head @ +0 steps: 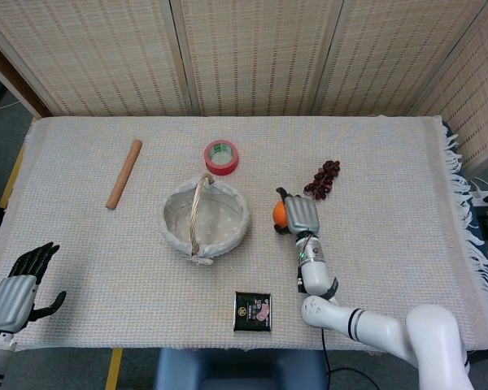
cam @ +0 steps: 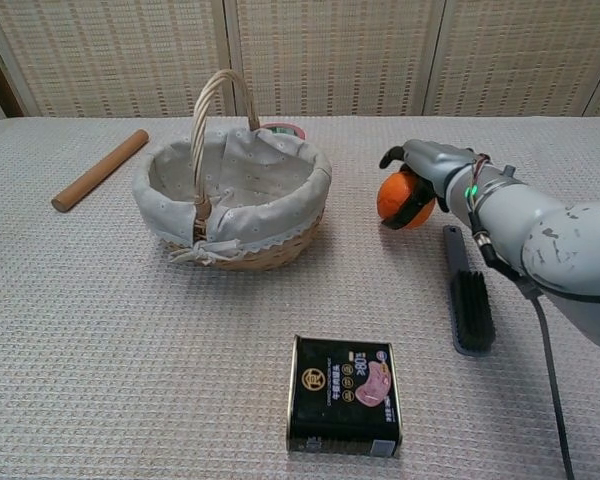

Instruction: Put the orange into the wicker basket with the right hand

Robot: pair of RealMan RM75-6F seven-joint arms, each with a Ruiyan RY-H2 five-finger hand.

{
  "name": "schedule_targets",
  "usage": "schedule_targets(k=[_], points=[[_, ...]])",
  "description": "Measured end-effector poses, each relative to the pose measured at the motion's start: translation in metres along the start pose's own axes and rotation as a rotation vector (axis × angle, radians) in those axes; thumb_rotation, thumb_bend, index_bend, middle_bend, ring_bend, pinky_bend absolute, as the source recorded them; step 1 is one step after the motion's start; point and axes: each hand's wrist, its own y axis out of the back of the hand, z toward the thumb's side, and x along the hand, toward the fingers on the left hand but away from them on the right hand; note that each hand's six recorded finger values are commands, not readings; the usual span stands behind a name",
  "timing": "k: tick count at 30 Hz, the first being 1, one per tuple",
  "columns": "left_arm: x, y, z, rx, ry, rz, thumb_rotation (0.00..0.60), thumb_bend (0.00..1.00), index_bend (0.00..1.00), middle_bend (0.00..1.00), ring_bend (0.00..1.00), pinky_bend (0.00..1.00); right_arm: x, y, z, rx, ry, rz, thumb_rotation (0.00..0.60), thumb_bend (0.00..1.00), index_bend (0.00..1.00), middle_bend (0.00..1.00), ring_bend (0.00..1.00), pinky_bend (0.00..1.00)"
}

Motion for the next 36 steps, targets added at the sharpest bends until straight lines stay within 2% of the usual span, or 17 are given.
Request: schedule_targets(k=[5, 12, 15, 18, 24, 36], points=[[0.0, 0.0, 0.001, -0.005, -0.001, -0.001, 0.6, 0.35, 0.0, 0.0, 0.0, 0.06, 0.013, 0.02, 0.009, -0.068, 0.045, -0.032, 0.6, 0.29, 0.22, 0.63, 0.67, 0.74], [-0.001, -0.001, 0.002, -0.005, -0.002, -0.001, 0.6, 0.35, 0.0, 0.0, 0.0, 0.06, 0.044, 0.062, 0.036, -0.183, 0.15, -0.09, 0.6, 0.29, 0.25, 0.63, 0.67, 0.74], [-0.001, -0.001, 0.003, -0.004, -0.003, 0.001, 0.6, 0.35, 0.0, 0.0, 0.0, 0.06, 0.059, 0.081, 0.051, -0.194, 0.211, -0.136, 0.6, 0.29, 0.27, 0.63, 0.67, 0.74], [-0.002, -0.001, 0.003, -0.005, -0.002, 0.004, 0.6, 0.35, 0.0, 0.0, 0.0, 0.06, 0.068, 0.09, 0.067, -0.193, 0.251, -0.161, 0.6, 0.29, 0.29, 0.63, 0.66, 0.74], [-0.002, 0.0, 0.003, -0.008, -0.003, 0.005, 0.6, 0.35, 0.0, 0.0, 0.0, 0.06, 0.071, 0.079, 0.091, -0.174, 0.28, -0.139, 0.6, 0.29, 0.31, 0.63, 0.66, 0.73], [-0.004, -0.001, 0.004, -0.015, -0.007, 0.002, 0.6, 0.35, 0.0, 0.0, 0.0, 0.06, 0.058, 0.043, 0.111, -0.115, 0.27, -0.122, 0.6, 0.29, 0.36, 0.63, 0.63, 0.71]])
